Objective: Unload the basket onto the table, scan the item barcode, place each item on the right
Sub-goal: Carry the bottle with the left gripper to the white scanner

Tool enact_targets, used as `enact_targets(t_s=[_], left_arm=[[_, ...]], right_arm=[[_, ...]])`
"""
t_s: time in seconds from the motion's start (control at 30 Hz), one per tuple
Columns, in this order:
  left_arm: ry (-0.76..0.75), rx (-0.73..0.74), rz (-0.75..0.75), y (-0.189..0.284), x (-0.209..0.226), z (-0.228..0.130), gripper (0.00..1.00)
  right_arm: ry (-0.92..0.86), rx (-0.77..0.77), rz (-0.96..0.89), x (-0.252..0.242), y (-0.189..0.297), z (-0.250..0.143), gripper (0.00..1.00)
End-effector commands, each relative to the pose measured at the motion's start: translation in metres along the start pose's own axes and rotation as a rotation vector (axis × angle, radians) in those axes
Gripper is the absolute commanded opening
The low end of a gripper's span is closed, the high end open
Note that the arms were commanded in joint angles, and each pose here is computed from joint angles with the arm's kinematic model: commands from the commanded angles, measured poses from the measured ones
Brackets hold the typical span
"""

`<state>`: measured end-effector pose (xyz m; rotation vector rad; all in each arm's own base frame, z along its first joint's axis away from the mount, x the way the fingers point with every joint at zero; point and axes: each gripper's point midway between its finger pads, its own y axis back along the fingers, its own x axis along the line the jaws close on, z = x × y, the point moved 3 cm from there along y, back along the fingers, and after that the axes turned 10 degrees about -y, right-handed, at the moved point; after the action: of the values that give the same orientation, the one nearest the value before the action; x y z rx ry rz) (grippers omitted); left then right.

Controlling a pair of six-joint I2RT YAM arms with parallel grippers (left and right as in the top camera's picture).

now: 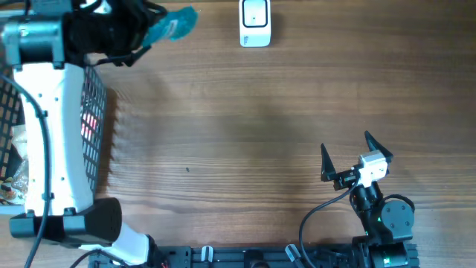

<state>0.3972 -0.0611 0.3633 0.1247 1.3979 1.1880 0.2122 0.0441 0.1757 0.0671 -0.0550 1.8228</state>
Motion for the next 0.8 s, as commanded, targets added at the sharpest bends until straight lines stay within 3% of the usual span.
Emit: enact_targets(t_s=[0.0, 0.47, 0.77], left_arm=[[-0.034, 0.020, 0.049, -0.021, -0.007, -0.008, 0.67], [-0.105, 0.328, 0.301, -0.184, 0.020, -0.077, 0.67], [-0.168, 0.432, 0.465, -0.234, 0.046, -0.121, 0.67]], right_arm=[[0.007, -0.008, 0.012, 0.002, 0.000, 0.001, 1.00], [0.007, -0.008, 0.012, 0.002, 0.000, 0.001, 1.00], [0.007, -0.008, 0.012, 0.002, 0.000, 0.001, 1.00]])
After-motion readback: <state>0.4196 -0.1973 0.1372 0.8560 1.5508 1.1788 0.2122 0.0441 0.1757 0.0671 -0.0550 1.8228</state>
